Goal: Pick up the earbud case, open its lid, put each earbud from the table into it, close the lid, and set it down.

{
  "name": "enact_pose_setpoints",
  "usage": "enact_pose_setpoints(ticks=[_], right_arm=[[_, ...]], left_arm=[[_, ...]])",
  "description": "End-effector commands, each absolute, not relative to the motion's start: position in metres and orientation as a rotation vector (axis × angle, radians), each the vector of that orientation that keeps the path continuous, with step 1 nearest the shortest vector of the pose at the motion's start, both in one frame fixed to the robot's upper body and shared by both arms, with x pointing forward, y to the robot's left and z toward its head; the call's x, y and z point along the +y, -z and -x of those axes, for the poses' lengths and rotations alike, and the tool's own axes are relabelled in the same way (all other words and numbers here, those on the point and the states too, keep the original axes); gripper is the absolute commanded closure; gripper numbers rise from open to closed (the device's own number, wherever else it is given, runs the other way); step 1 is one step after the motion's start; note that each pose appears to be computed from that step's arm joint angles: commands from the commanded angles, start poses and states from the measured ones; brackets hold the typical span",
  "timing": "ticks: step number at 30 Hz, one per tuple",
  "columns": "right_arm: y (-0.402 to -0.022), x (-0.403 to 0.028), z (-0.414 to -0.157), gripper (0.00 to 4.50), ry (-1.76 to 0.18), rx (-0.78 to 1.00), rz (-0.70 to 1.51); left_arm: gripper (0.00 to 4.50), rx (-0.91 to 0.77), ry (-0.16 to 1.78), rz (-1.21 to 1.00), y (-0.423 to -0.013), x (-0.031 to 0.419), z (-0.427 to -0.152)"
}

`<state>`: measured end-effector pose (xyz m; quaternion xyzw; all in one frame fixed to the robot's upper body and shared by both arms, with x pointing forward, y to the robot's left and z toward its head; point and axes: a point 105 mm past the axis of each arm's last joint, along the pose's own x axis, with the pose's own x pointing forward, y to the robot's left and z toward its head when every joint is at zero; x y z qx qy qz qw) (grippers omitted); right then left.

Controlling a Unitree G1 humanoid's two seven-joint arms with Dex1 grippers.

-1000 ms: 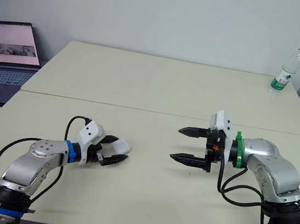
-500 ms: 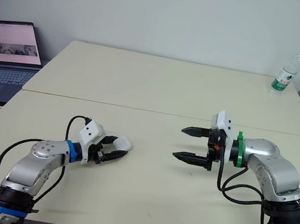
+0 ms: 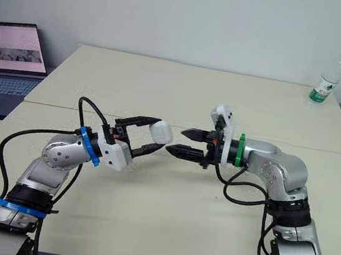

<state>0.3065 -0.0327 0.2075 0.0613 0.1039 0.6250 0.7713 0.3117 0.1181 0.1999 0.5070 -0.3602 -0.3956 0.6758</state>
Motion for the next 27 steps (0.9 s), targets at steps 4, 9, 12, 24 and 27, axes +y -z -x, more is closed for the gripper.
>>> enact_pose_setpoints(ticks=[4,9,12,24,27], right_arm=[[-0.211,-0.020,-0.303,0.00,-1.370,0.214,-0.157],[-0.212,-0.010,-0.304,0.00,-1.356,0.211,-0.216],[-0.212,-0.008,-0.302,0.00,-1.365,0.216,-0.219],[-0.211,-0.008,-0.303,1.21,-1.365,0.217,-0.194],[-0.210,-0.008,-0.302,2.33,-1.369,0.205,-0.157]], left_arm=[[1.73,-0.969,0.865,-1.152,-0.216,0.112,-0.304],[1.73,-0.988,0.888,-1.164,-0.212,0.110,-0.299],[1.73,-0.996,0.897,-1.162,-0.211,0.109,-0.296],[1.73,-0.998,0.900,-1.161,-0.211,0.108,-0.297],[1.73,-1.000,0.898,-1.161,-0.212,0.108,-0.298]])
